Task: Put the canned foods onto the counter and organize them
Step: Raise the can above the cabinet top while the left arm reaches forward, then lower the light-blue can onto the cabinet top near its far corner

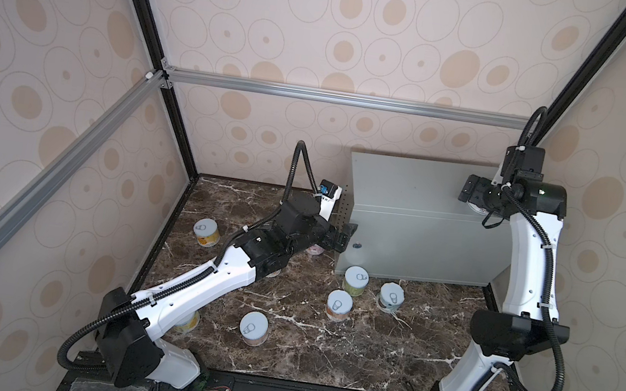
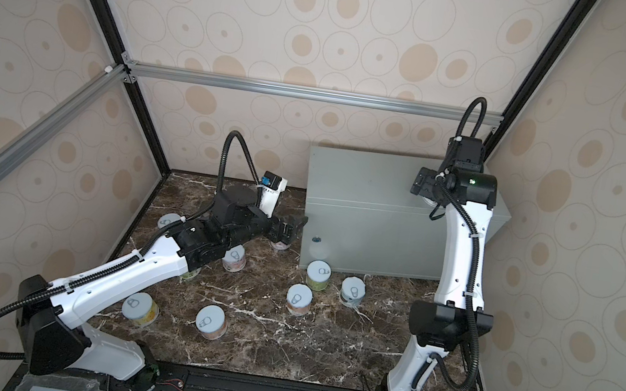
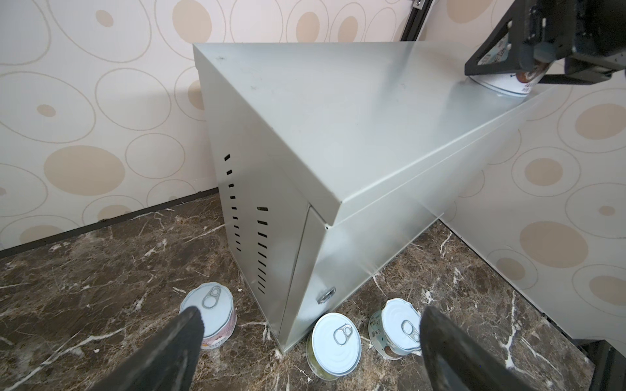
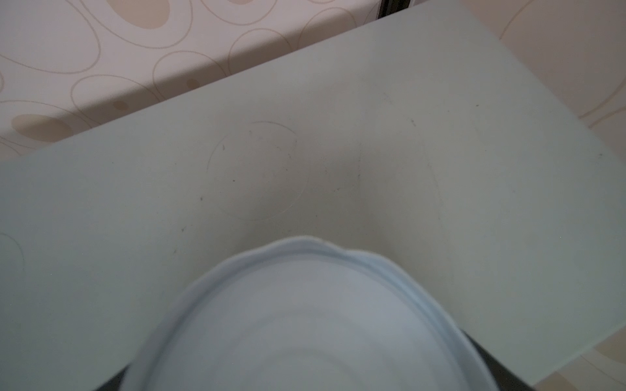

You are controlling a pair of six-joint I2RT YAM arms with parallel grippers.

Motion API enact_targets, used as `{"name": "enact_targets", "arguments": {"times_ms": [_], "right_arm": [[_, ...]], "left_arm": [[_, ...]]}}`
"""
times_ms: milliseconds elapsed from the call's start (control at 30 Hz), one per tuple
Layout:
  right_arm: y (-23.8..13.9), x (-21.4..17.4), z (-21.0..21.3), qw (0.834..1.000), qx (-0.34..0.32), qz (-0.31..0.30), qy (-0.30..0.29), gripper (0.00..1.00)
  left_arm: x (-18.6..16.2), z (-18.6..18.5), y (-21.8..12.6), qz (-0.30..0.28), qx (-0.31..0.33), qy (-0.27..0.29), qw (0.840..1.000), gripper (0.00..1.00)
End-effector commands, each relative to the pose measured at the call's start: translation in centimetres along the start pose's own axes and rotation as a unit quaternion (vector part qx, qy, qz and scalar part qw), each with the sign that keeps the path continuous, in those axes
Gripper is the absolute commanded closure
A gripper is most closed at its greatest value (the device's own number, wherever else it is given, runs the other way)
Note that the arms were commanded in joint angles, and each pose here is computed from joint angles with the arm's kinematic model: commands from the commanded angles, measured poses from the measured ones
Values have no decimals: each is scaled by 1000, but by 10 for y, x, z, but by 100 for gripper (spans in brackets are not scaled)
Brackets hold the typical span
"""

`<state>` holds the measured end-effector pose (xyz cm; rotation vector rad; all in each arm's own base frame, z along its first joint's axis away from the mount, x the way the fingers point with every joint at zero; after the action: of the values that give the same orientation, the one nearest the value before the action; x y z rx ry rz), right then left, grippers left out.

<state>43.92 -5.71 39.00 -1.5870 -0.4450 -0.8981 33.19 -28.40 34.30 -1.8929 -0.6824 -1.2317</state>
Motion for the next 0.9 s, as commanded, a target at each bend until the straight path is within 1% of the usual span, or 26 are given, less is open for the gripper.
{"name": "enact_targets", "arguments": {"times_ms": [0, 100, 300, 467, 733, 867], "right_arm": [[-21, 1, -8, 1000, -2, -31, 6, 2], [-28, -3, -9, 999, 0, -52, 14, 2], [-30, -16, -10, 996, 13, -82, 34, 2], [-23, -23, -6, 996, 25, -80, 44, 11], [-14, -17, -3, 995, 28, -83, 52, 25], [-6, -16, -1, 995, 28, -84, 56, 28]], "left_arm": [[14, 0, -14, -28, -7, -7, 1000, 1], [11, 2, -16, -30, -8, -10, 999, 1], [5, 2, -14, -25, -10, -10, 1000, 1], [3, 5, -14, -24, -4, -10, 1000, 1], [2, 8, -13, -24, 4, -6, 1000, 1], [2, 10, -10, -22, 7, -6, 1000, 1]]}}
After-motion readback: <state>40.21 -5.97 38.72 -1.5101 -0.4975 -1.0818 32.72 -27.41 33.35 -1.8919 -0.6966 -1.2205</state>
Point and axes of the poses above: each gripper's point midway between its finger pads, its own y axis out along the fingers, its own z axis along the line the jaws close on, x = y × z, the point moved 2 cm from there along -y, back along the fingers, and after that the axes turned 4 degrees about -y, right-handed, at the moved point
